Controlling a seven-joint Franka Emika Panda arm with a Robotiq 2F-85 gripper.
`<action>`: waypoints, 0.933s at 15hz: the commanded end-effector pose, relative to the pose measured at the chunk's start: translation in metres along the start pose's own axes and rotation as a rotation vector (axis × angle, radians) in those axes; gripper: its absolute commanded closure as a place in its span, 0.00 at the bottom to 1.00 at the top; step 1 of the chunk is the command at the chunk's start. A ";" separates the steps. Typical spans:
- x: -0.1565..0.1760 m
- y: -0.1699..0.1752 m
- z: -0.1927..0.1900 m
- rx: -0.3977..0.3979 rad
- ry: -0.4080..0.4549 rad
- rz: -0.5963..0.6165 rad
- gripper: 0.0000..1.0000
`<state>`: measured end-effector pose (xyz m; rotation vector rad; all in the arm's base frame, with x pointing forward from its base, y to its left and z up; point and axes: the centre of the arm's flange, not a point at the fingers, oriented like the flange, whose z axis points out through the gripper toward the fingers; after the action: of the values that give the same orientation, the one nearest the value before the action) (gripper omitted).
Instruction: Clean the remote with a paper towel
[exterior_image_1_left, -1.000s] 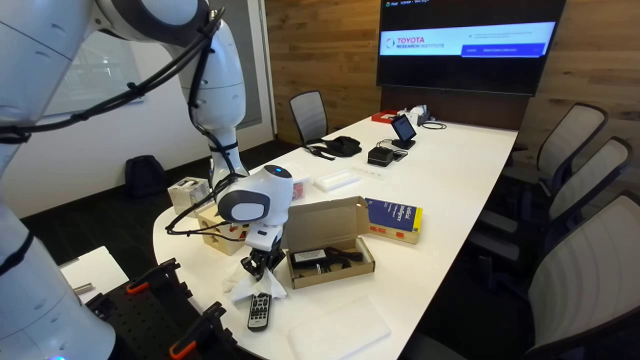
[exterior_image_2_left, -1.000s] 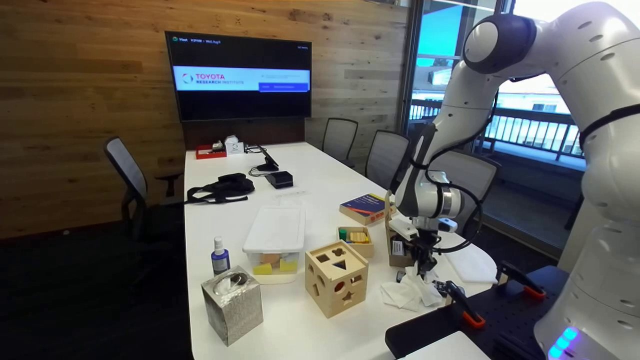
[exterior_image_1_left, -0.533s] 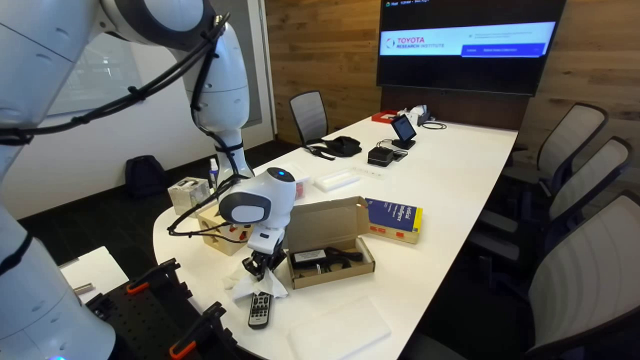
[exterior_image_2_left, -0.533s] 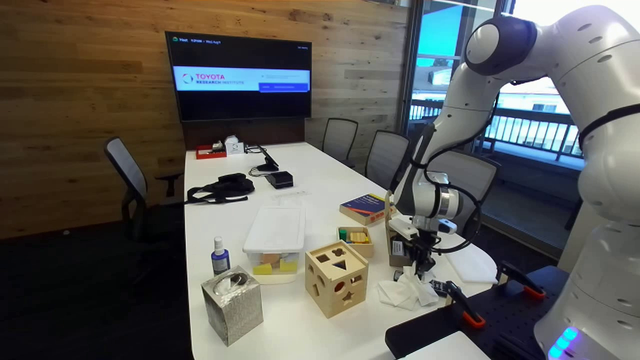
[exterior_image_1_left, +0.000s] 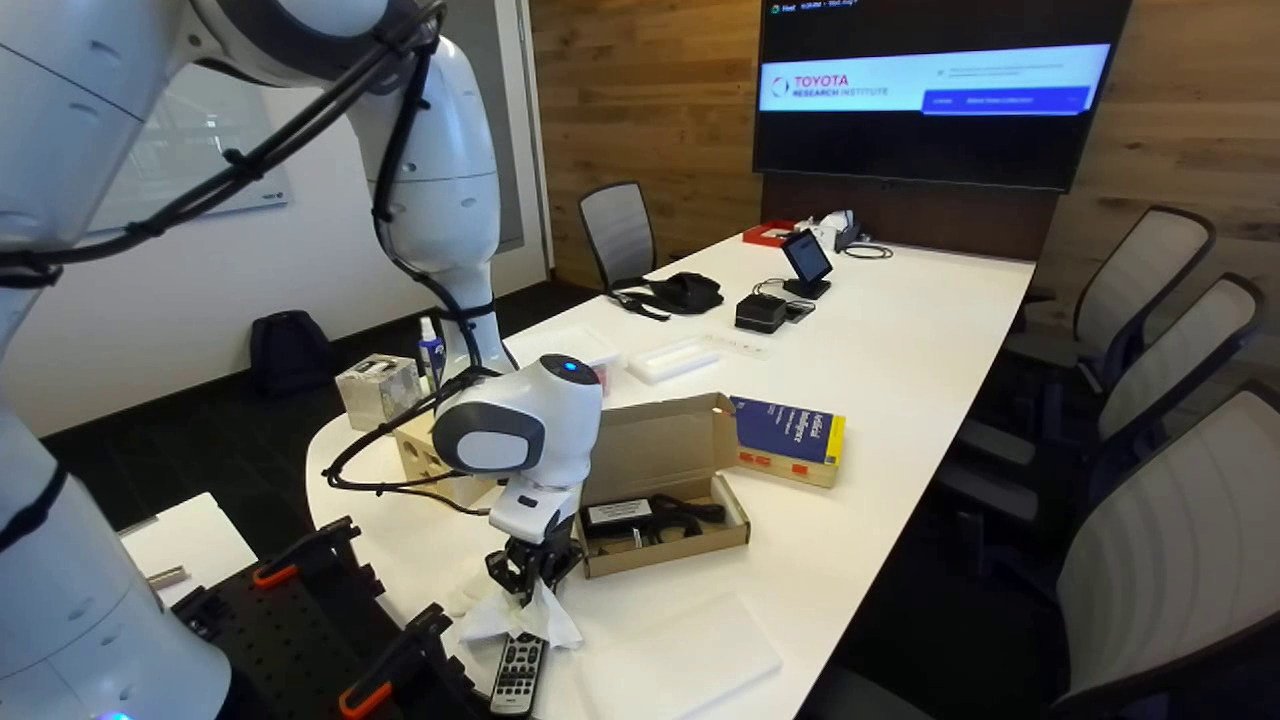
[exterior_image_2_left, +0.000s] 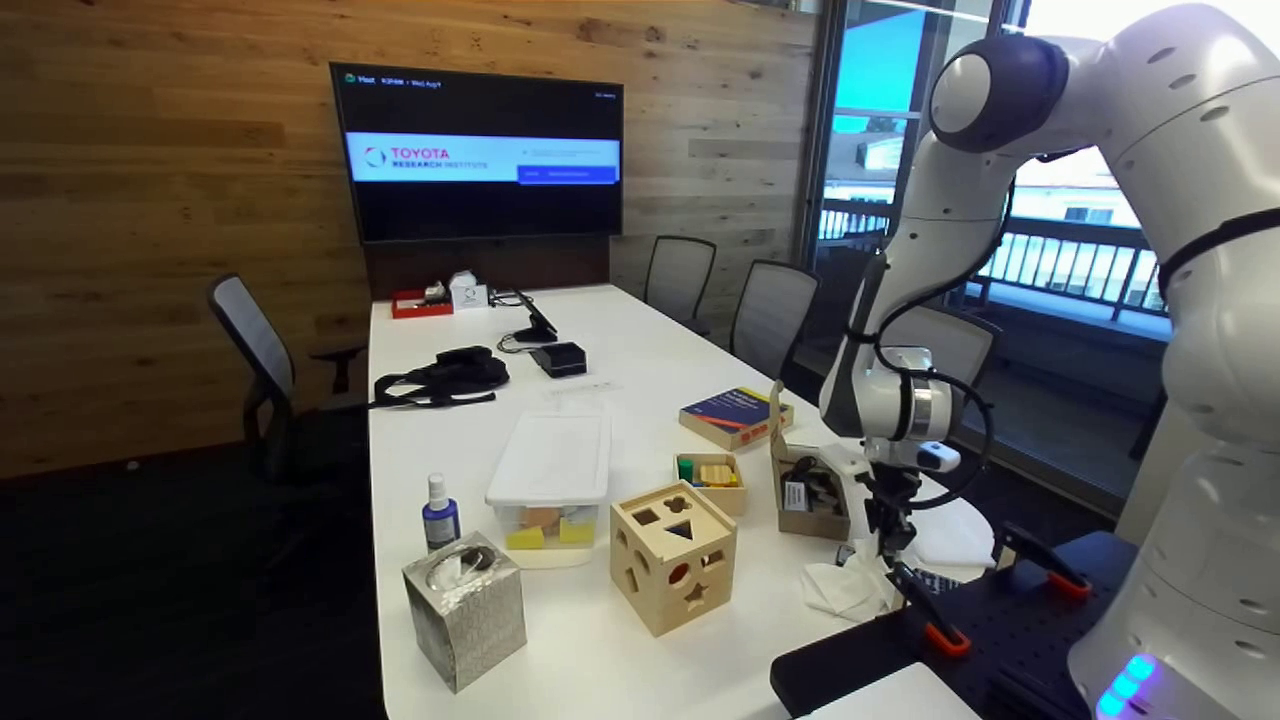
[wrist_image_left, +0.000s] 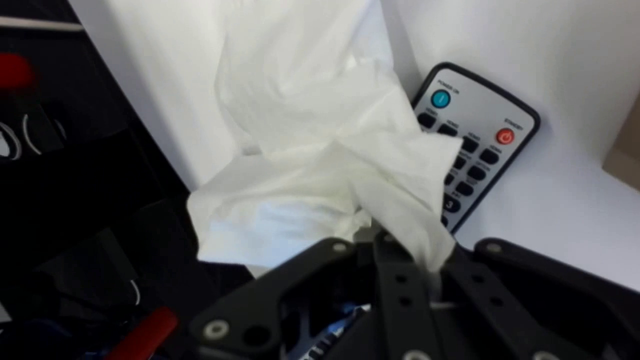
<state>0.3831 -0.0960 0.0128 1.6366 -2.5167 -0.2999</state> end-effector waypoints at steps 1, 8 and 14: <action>0.009 0.014 -0.007 0.011 0.010 0.051 1.00; -0.045 -0.014 0.001 0.100 -0.142 -0.139 1.00; -0.075 -0.020 -0.012 0.111 -0.225 -0.275 1.00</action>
<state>0.4357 -0.0382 0.0148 2.0410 -2.5084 -0.3722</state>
